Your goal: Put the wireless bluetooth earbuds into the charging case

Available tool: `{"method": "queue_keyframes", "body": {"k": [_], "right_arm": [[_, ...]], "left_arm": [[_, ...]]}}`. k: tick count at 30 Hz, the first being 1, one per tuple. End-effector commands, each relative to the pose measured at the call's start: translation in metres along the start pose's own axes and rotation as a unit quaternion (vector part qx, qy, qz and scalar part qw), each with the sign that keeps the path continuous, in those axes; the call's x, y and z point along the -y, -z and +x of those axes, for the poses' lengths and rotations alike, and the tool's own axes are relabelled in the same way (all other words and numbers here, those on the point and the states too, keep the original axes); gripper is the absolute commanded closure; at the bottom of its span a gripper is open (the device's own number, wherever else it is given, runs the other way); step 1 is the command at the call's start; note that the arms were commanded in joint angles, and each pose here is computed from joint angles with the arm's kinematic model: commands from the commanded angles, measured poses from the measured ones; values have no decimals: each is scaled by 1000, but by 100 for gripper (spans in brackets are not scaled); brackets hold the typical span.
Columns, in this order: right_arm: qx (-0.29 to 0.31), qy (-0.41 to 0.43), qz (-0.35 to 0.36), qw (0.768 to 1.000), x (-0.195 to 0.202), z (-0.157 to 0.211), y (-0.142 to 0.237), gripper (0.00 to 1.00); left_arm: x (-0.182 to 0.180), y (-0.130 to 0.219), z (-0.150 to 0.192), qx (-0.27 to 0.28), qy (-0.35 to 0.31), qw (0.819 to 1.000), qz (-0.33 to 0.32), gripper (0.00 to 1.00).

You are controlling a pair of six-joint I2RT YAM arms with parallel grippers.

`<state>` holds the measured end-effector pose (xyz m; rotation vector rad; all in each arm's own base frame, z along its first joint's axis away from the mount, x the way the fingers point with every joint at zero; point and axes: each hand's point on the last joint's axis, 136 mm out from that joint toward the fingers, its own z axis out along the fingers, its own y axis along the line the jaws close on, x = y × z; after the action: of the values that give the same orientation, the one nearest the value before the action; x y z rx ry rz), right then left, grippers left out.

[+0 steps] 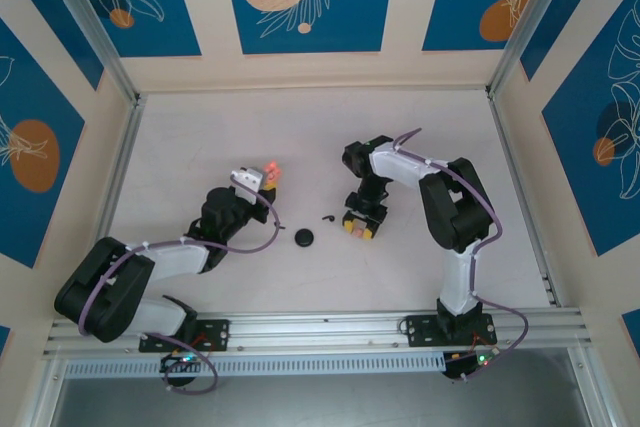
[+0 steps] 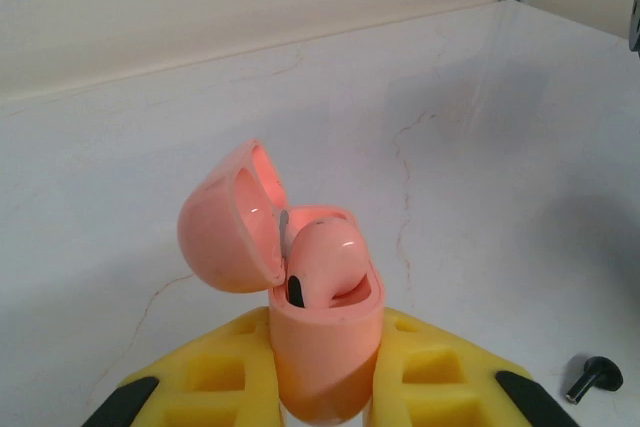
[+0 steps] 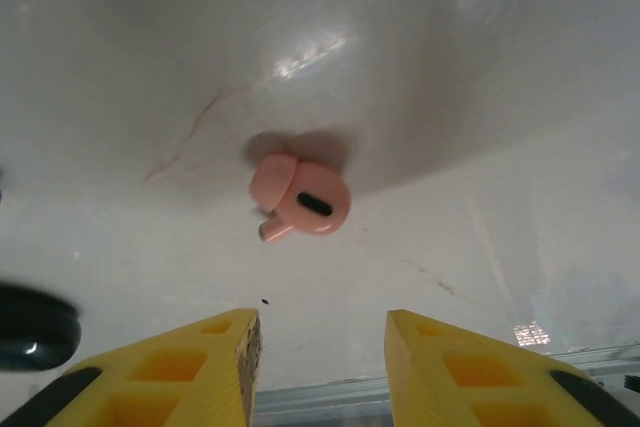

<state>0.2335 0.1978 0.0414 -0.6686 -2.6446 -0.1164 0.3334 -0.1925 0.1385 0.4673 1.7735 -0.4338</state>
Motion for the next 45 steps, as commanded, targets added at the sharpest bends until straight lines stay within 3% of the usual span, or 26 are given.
{"method": "queue_keyframes", "body": {"k": [1, 12, 19, 30, 45], "right_arm": [[8, -32, 0, 999, 2, -10, -7, 61], [33, -36, -10, 999, -1, -30, -12, 62], [28, -38, -9, 999, 0, -32, -20, 73], [32, -31, -4, 999, 1, -31, -23, 79], [125, 107, -74, 984, -19, -34, 13, 83]], "left_arm": [[0, -3, -17, 24, 10, 1000, 9, 85], [-4, -3, -15, 21, 13, 1000, 5, 85], [-6, -4, -13, 18, 14, 1000, 3, 85], [-5, -6, -8, 11, 13, 1000, 5, 85], [23, -18, 15, -17, 52, 994, 91, 85]]}}
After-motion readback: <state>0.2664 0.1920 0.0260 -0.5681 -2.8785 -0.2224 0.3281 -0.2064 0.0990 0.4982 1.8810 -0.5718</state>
